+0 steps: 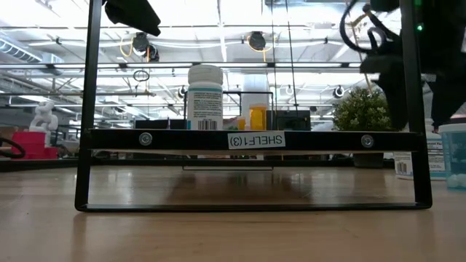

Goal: Pick and place medicine bottles onto shelf by color
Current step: Put the white blue medicine bottle on the shelf

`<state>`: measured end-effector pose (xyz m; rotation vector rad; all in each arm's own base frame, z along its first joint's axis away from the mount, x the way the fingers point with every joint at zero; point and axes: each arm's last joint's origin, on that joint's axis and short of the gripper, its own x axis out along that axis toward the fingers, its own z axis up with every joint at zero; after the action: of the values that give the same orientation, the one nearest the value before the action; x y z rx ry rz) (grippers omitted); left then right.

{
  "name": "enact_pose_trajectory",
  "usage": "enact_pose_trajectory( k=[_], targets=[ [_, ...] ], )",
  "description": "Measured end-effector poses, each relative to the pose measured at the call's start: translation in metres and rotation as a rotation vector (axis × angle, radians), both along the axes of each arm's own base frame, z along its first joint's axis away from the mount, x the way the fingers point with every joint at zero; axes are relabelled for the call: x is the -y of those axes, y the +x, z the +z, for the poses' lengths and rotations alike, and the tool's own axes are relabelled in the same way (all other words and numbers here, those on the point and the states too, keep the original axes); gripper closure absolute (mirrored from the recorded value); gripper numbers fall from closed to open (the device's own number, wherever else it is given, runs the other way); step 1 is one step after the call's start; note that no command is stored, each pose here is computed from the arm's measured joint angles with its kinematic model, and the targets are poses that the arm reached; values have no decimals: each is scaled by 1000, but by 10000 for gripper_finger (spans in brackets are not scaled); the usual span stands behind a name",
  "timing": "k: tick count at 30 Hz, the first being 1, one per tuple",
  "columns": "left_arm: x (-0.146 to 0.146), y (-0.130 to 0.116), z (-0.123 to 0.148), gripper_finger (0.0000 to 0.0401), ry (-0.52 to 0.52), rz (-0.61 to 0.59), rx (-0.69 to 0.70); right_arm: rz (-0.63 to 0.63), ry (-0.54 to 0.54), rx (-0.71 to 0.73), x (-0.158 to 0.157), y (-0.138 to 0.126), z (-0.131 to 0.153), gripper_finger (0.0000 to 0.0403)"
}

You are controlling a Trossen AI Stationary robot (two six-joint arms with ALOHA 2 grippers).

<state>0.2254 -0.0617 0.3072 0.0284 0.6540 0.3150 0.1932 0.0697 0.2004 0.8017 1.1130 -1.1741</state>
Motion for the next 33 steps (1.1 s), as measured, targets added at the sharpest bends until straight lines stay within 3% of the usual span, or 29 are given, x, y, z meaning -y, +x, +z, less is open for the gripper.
enact_pose_trajectory(
  k=[9,19,24,29,33],
  targets=[
    [0,0,0,185,3,-5,-2,-1,29,63,2,-2,-28,86],
    [0,0,0,183,4,-6,-2,11,13,36,6,-7,-35,141],
    [0,0,0,183,4,-5,-2,69,9,24,6,-6,-35,164],
    [0,0,0,183,-1,-1,0,135,-13,44,5,-3,-35,156],
    [0,0,0,183,-2,-1,0,265,-26,79,4,2,-32,152]
  ],
)
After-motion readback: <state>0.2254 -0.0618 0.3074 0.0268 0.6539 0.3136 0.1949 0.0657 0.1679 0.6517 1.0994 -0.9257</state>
